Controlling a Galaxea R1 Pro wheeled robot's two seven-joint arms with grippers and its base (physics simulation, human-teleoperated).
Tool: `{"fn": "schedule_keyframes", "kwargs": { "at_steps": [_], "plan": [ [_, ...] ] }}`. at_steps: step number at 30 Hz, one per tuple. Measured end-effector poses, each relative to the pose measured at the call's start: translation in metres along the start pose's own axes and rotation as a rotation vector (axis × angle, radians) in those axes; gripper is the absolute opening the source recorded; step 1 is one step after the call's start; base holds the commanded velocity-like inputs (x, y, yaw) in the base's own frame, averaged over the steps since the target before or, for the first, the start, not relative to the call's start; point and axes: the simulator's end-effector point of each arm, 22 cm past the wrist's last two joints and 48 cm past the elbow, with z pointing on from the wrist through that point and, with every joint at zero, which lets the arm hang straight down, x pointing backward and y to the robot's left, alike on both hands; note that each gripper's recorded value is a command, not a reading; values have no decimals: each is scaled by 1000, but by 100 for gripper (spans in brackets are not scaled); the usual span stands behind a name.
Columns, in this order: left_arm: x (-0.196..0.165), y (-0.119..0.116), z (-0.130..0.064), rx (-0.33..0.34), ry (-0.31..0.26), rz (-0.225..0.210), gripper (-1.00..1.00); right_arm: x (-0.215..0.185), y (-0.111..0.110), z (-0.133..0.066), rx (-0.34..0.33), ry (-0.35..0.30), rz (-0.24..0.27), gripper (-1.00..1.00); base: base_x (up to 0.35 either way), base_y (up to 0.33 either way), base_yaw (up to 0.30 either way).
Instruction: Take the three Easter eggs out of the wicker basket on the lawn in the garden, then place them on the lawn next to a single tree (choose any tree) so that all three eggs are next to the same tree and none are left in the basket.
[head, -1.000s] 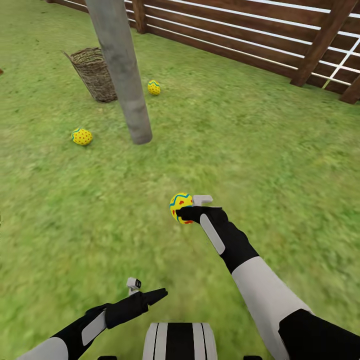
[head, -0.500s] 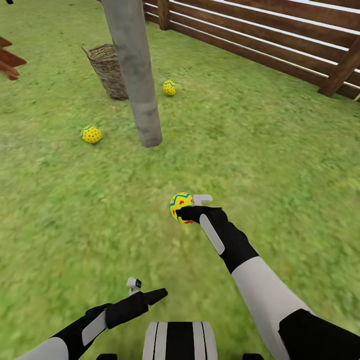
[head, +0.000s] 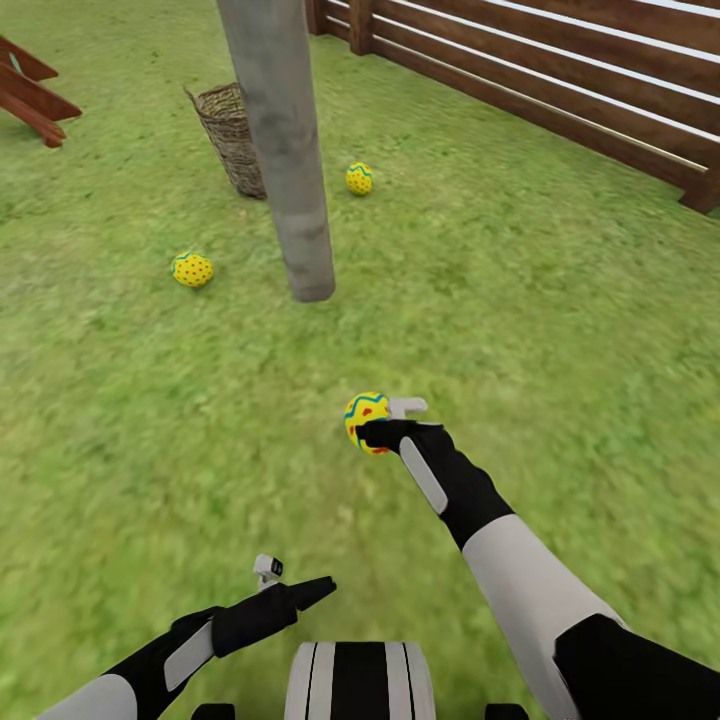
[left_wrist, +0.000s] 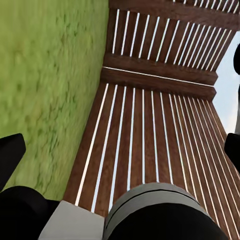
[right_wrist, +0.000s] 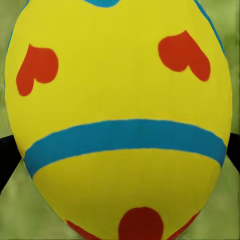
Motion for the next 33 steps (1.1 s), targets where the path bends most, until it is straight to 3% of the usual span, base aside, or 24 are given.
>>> {"fn": "schedule_keyframes", "kwargs": {
  "at_steps": [6,14,33],
  "plan": [
    [0,0,-1,1,-1,2,100,-4,-2,2,4,-28,7,-100,17,-3,1],
    [0,0,0,2,-1,3,100,-12,-1,1,3,-64,14,-100,255,-116,0],
    [-1,-1,-1,5,-2,3,100,-12,-1,2,2,-67,12,-100,61,2,0]
  ]
}}
